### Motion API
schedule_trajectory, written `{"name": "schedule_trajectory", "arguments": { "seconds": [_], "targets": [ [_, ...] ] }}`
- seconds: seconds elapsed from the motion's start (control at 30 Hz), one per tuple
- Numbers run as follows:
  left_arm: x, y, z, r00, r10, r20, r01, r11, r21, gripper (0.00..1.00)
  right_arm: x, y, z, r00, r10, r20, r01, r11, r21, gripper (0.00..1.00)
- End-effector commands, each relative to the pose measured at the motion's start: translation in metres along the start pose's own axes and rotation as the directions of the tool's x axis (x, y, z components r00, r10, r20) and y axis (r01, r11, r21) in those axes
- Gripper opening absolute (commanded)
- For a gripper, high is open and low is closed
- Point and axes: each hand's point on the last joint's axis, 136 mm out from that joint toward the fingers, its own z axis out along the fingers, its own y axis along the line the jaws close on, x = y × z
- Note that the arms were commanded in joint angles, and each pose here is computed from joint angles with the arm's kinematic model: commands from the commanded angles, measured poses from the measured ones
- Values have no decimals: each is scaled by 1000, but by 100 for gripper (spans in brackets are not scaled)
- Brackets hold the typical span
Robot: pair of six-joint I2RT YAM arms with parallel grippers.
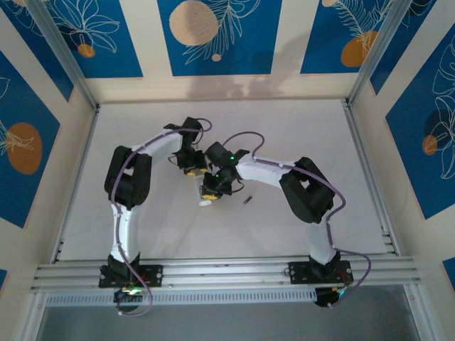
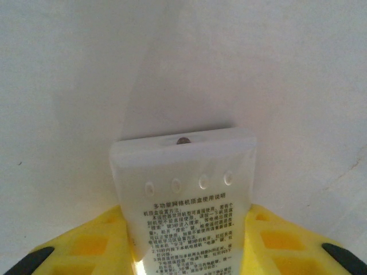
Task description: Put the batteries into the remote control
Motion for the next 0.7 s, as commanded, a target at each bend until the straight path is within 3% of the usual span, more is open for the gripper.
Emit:
{"name": "schedule_trajectory", "arguments": {
  "seconds": [0.0, 0.67],
  "targets": [
    [10, -16, 17, 999, 25, -41, -22, 998, 66, 22, -3, -19, 5, 999, -31, 27, 27, 989, 147, 13],
    [12, -17, 19, 999, 32, -44, -29, 998, 59, 22, -24, -46, 12, 993, -38, 115, -1, 947, 321, 12]
  ]
}}
